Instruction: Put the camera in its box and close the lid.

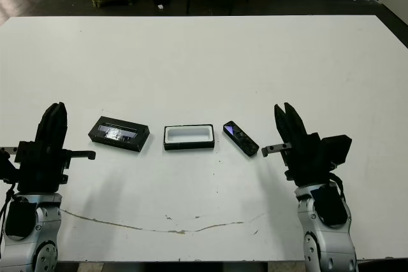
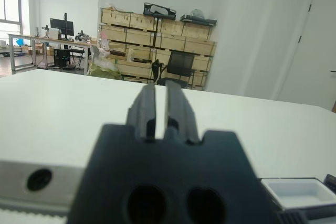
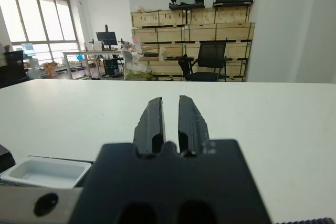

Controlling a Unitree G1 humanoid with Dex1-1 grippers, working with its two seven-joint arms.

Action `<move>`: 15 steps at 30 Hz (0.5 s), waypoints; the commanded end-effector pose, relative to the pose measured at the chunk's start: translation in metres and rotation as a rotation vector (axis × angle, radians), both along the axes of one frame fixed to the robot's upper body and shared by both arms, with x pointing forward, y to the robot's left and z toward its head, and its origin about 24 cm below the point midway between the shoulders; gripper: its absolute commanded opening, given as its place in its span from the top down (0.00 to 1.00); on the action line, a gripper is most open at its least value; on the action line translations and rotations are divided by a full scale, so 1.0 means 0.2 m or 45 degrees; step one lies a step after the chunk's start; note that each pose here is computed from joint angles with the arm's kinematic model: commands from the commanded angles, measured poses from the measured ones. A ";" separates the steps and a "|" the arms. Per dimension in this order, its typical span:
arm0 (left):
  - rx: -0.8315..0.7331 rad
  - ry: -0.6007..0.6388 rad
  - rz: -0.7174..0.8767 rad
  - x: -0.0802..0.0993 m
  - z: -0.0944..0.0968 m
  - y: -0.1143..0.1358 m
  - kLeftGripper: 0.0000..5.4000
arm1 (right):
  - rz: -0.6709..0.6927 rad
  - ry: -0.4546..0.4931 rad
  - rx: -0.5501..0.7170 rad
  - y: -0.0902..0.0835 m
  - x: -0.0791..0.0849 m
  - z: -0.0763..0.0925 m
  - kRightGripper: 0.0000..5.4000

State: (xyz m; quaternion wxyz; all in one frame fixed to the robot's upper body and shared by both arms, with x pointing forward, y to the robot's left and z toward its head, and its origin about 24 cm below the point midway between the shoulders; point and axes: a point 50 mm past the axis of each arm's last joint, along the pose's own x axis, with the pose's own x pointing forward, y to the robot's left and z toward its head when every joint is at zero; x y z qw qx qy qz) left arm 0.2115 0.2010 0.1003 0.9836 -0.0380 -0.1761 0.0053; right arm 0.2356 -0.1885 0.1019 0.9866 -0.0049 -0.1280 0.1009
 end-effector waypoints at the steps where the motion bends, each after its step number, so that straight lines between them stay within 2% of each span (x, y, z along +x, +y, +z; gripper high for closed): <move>1: -0.011 0.046 0.003 0.00 -0.03 0.00 1.00 | -0.003 0.034 -0.020 -0.01 0.00 -0.02 1.00; 15: -0.004 0.053 -0.030 0.01 -0.04 -0.03 1.00 | 0.002 0.072 -0.053 -0.02 -0.02 -0.02 1.00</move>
